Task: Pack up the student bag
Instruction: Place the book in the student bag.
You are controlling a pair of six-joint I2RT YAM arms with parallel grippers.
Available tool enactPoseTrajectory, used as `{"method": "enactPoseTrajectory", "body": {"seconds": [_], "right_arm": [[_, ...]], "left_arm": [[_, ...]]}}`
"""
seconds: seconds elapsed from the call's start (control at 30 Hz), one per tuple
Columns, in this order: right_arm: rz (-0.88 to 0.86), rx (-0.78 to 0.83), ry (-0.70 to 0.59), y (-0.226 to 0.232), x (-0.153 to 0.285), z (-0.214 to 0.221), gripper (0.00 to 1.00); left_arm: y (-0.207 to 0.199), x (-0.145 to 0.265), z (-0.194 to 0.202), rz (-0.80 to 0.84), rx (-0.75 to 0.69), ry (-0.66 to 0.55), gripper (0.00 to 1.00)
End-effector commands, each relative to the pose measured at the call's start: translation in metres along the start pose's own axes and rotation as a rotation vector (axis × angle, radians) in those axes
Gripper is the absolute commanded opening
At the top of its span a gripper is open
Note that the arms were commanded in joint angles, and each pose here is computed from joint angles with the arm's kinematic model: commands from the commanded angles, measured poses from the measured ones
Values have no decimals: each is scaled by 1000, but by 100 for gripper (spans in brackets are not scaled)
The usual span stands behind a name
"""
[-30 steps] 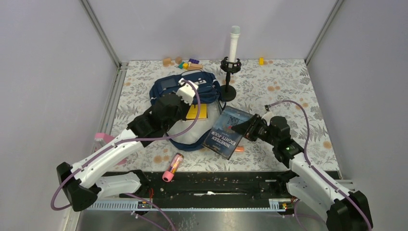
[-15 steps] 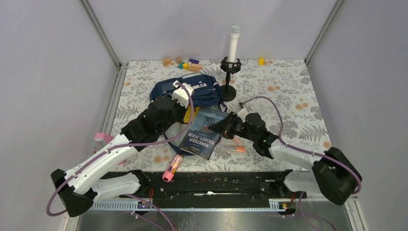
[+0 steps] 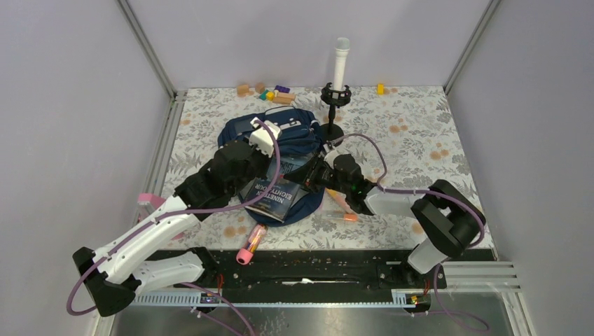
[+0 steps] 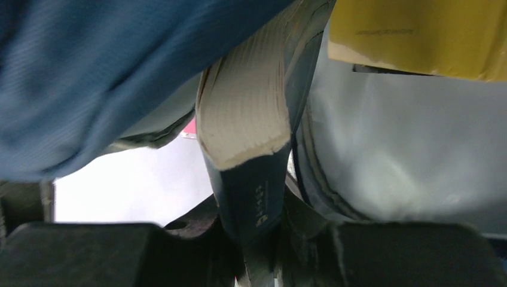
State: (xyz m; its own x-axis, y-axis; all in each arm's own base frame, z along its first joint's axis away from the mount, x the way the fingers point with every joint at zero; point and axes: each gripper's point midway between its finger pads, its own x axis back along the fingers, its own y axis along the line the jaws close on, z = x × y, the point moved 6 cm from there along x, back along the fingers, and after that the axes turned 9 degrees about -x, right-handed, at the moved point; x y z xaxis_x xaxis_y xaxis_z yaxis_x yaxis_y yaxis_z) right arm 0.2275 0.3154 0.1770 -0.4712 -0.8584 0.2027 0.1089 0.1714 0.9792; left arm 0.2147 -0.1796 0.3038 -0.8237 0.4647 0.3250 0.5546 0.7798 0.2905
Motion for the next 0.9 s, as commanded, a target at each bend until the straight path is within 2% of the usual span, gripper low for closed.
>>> {"method": "enactPoseTrajectory", "body": {"seconds": [0.0, 0.13, 0.23, 0.37, 0.43, 0.5, 0.6, 0.67, 0.87], "right_arm": [[-138, 67, 1, 38, -20, -4, 0], [-108, 90, -1, 26, -41, -11, 0], [-67, 172, 23, 28, -58, -15, 0], [23, 242, -45, 18, -67, -33, 0], [59, 256, -87, 9, -67, -44, 13], [76, 279, -106, 2, -69, -52, 33], [103, 306, -52, -4, -74, -56, 54], [122, 324, -40, -8, -75, -58, 60], [211, 416, -99, -18, -54, -63, 68]], "left_arm": [[14, 17, -52, -39, 78, -246, 0], [15, 17, -52, -46, 72, -243, 0], [15, 16, -51, -45, 69, -239, 0], [15, 15, -50, -47, 65, -236, 0], [15, 16, -51, -49, 65, -238, 0], [15, 16, -50, -49, 64, -236, 0], [15, 16, -50, -48, 64, -236, 0], [15, 16, -50, -48, 62, -236, 0], [17, 16, -49, -63, 57, -234, 0]]}}
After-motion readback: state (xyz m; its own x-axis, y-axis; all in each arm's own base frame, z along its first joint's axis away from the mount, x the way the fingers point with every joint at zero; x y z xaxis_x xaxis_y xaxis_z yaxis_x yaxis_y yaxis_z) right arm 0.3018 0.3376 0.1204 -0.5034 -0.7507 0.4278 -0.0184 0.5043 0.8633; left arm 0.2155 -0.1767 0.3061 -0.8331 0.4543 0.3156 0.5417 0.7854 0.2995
